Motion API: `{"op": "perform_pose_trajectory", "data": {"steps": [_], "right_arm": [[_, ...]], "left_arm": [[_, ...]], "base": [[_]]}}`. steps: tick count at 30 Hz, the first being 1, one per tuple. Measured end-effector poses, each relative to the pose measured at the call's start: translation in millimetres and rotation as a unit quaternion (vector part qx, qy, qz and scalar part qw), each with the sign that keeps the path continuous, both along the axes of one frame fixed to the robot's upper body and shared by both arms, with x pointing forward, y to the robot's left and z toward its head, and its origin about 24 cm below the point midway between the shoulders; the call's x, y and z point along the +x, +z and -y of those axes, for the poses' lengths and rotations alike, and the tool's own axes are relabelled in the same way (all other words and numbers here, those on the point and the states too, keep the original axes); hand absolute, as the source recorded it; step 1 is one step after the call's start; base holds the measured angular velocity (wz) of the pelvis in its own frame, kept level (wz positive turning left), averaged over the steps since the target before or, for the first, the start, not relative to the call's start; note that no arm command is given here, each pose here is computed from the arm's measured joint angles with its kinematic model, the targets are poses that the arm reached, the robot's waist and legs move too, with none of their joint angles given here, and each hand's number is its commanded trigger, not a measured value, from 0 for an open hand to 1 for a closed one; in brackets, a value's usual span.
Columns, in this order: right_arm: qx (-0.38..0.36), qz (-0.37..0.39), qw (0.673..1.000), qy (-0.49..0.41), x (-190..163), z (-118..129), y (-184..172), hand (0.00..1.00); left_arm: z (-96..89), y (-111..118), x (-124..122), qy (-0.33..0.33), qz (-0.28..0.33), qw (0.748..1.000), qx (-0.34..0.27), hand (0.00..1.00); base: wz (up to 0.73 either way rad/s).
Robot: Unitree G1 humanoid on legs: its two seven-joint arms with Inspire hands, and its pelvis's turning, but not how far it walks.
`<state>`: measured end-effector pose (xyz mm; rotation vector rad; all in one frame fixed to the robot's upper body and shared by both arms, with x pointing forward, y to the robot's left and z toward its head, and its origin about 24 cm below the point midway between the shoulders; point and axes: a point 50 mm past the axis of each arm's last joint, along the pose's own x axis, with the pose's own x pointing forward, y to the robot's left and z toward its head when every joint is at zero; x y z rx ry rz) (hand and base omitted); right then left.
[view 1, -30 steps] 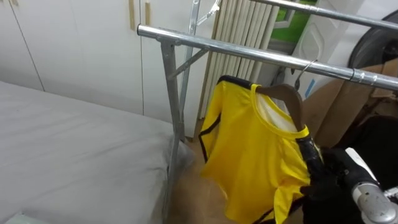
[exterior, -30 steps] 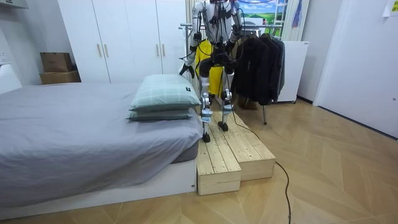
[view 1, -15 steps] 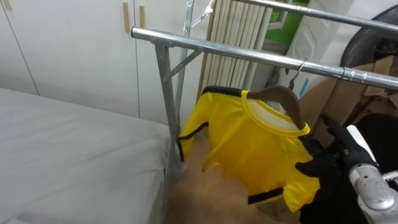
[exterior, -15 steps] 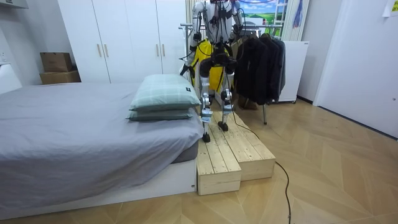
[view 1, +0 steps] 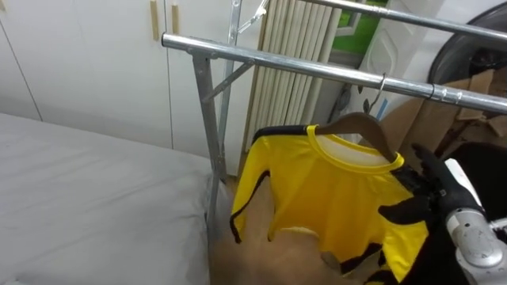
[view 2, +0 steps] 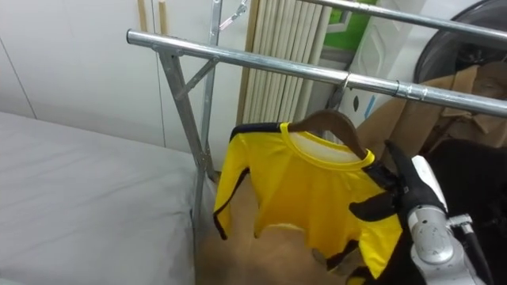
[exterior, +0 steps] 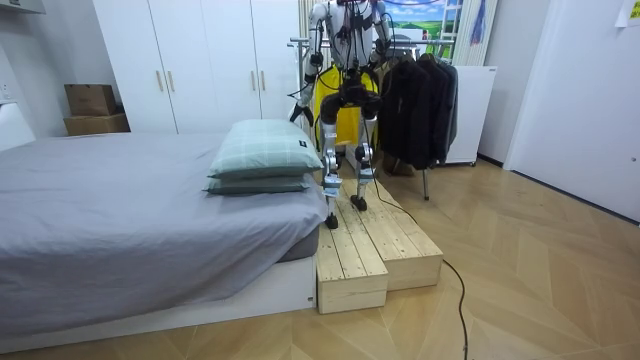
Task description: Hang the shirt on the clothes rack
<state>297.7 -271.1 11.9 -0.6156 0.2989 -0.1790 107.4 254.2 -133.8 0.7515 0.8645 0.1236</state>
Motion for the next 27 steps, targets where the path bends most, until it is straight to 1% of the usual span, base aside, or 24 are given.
{"op": "perform_pose_trajectory", "data": {"steps": [8, 12, 20, 25, 27], "right_arm": [[0.0, 0.017, 1.0, 0.005, 3.1, -2.4, 7.7, 0.0], [0.003, 0.03, 0.999, -0.013, 2.8, 5.1, 12.6, 0.0], [0.009, 0.051, 0.998, -0.041, 2.3, 12.7, 18.4, 0.0], [0.017, 0.1, 0.993, -0.066, 1.7, 16.9, 33.8, 0.0], [0.034, 0.119, 0.99, -0.075, -0.3, 18.3, 38.8, 0.0]], "left_arm": [[0.3, -0.9, -1.3, 0.003, -0.006, 1.0, 0.0, 0.0], [-0.2, -1.4, -2.4, 0.005, -0.01, 1.0, 0.002, 0.0], [-0.2, -2.5, -5.2, 0.006, -0.02, 1.0, -0.001, 0.0], [-3.2, -3.2, -11.7, 0.015, -0.029, 0.999, -0.007, 0.0], [-3.5, -4.2, -15.8, 0.024, -0.034, 0.999, -0.016, 0.0]], "base": [[0.0], [0.0], [0.0], [-0.07], [-0.13]]}}
